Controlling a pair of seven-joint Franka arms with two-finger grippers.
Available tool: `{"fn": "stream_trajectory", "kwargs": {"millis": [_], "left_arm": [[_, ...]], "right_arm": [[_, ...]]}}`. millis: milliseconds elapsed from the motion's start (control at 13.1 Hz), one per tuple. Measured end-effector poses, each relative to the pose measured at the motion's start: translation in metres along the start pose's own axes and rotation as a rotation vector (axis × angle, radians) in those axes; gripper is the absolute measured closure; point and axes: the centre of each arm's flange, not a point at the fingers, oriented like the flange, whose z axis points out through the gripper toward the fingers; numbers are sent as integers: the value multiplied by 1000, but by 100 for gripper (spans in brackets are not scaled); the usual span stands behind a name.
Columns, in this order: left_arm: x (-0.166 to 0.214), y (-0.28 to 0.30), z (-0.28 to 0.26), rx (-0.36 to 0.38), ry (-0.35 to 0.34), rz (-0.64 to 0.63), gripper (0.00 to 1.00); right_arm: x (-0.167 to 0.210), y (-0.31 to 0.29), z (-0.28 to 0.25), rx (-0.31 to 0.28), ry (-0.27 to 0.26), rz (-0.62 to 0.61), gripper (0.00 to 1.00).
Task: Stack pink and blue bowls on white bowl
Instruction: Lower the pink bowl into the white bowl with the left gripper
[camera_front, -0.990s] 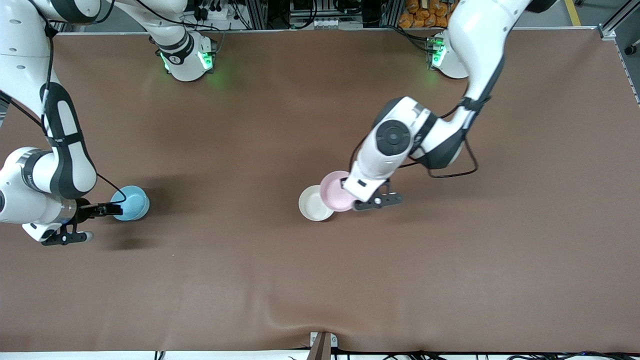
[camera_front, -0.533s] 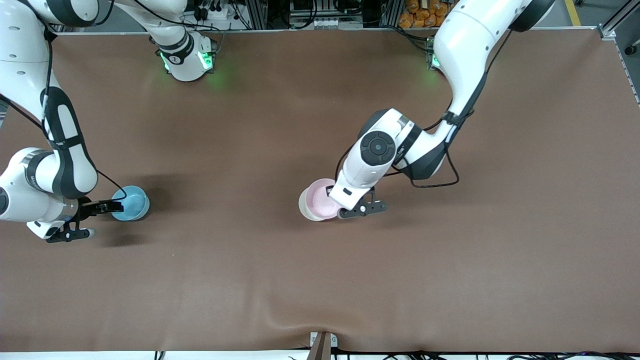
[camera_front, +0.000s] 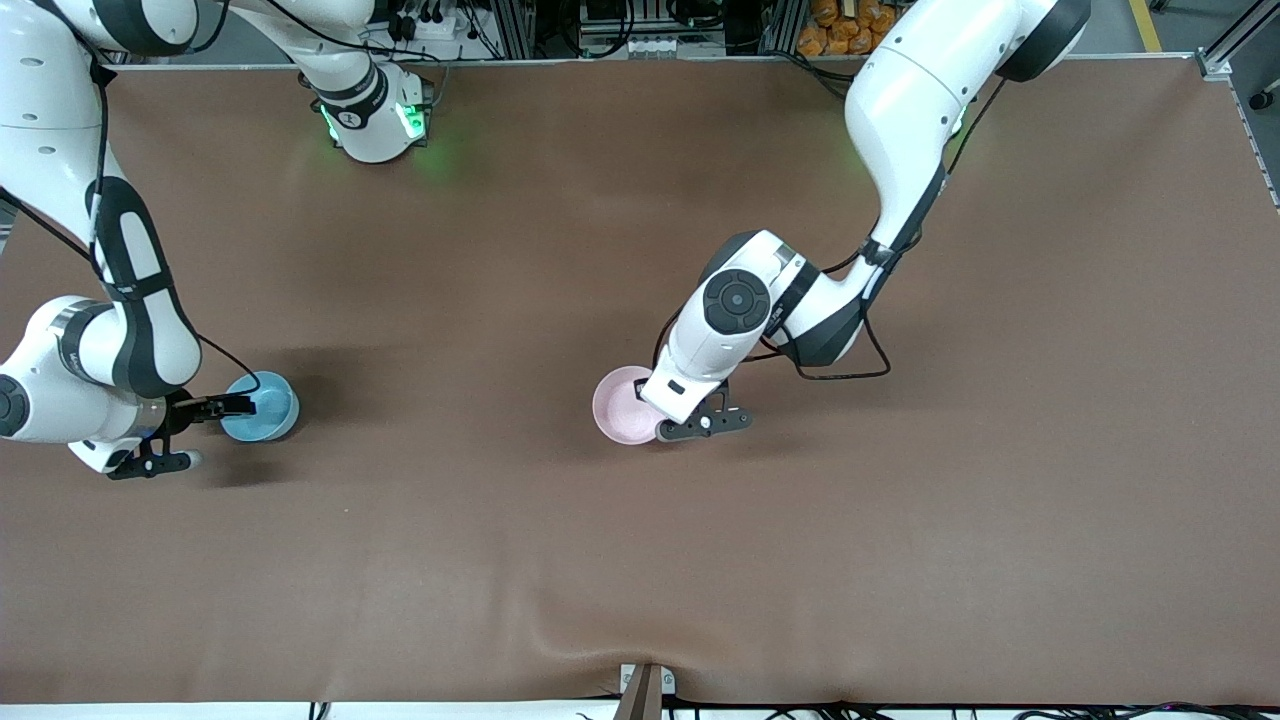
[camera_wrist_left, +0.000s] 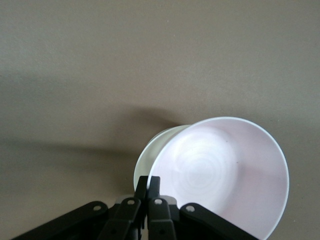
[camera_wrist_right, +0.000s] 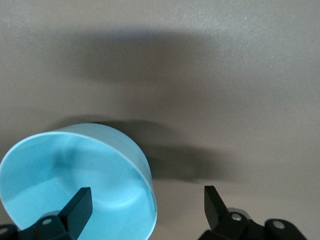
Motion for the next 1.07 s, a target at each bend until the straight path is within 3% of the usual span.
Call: {"fn": "stream_trajectory", "kwargs": {"millis": [152,228,761,914,1066], "left_arm": [[-5,3,6,2,-5,7,97],[-7,5,7,2,-6,11,97],[0,-4,14,26,6,11,97],[1,-6,15,29,6,11,97],[0,-6,19,31,3,12,97]], "right_arm": [[-1,-1,1,3,-5,-3,28],[-1,0,1,3,-6,-3,32],[-1,-1,2,5,-8,-5,37],[0,-2,2,5,-8,-7,54],[0,-2,2,5,-8,-7,78]]}}
